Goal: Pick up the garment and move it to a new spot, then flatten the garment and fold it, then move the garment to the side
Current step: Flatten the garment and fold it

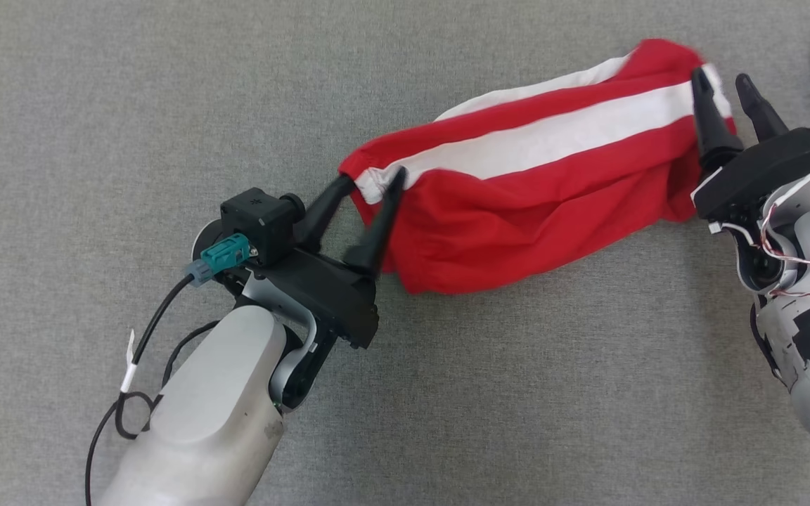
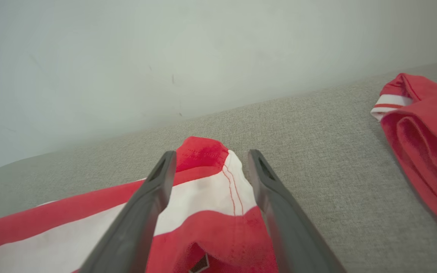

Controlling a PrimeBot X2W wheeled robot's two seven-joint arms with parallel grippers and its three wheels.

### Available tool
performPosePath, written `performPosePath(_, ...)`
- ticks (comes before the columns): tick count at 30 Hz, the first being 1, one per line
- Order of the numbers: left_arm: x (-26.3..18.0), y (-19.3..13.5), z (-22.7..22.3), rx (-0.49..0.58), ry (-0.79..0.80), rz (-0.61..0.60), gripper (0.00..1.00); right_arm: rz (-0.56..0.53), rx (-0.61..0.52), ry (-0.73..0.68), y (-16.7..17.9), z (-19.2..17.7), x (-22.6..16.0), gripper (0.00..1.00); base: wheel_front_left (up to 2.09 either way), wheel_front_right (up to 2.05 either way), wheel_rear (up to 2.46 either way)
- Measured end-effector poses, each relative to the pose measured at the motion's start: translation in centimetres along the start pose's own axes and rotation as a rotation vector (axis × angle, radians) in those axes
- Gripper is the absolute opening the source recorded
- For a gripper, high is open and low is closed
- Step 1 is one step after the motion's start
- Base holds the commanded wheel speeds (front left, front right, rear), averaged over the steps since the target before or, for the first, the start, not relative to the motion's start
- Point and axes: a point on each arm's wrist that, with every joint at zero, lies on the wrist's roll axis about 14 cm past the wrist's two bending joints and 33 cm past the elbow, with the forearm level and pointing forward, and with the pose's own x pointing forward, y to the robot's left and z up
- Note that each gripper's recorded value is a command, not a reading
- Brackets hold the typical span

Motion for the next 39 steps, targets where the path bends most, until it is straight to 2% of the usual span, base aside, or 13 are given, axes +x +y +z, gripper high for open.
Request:
performPosePath(7,-0.9,0.1,0.8,0.039,-0.009,0.015,1.0,-0.003,-0.033,-0.012,-0.3,0.4,-1.5,1.0,0.0,0.0,0.0)
performPosePath(13,-4.4,1.3,0.7,0.062,-0.01,0.087,1.0,-0.018,-0.042,0.008,-1.2,-0.8,-4.8,1.0,0.0,0.0,0.0)
performPosePath(21,-8.8,3.9,5.4,0.127,-0.175,0.24,1.0,-0.022,-0.033,0.019,-1.3,-1.6,-6.9,1.0,0.0,0.0,0.0)
performPosePath(30,-14.3,6.8,8.4,0.22,-0.276,0.42,1.0,-0.026,-0.053,0.063,-1.2,-2.9,-6.2,1.0,0.0,0.0,0.0)
performPosePath(39,-16.6,7.6,7.7,0.227,-0.259,0.479,1.0,0.004,-0.063,0.013,0.3,-0.8,-3.7,1.0,0.0,0.0,0.0)
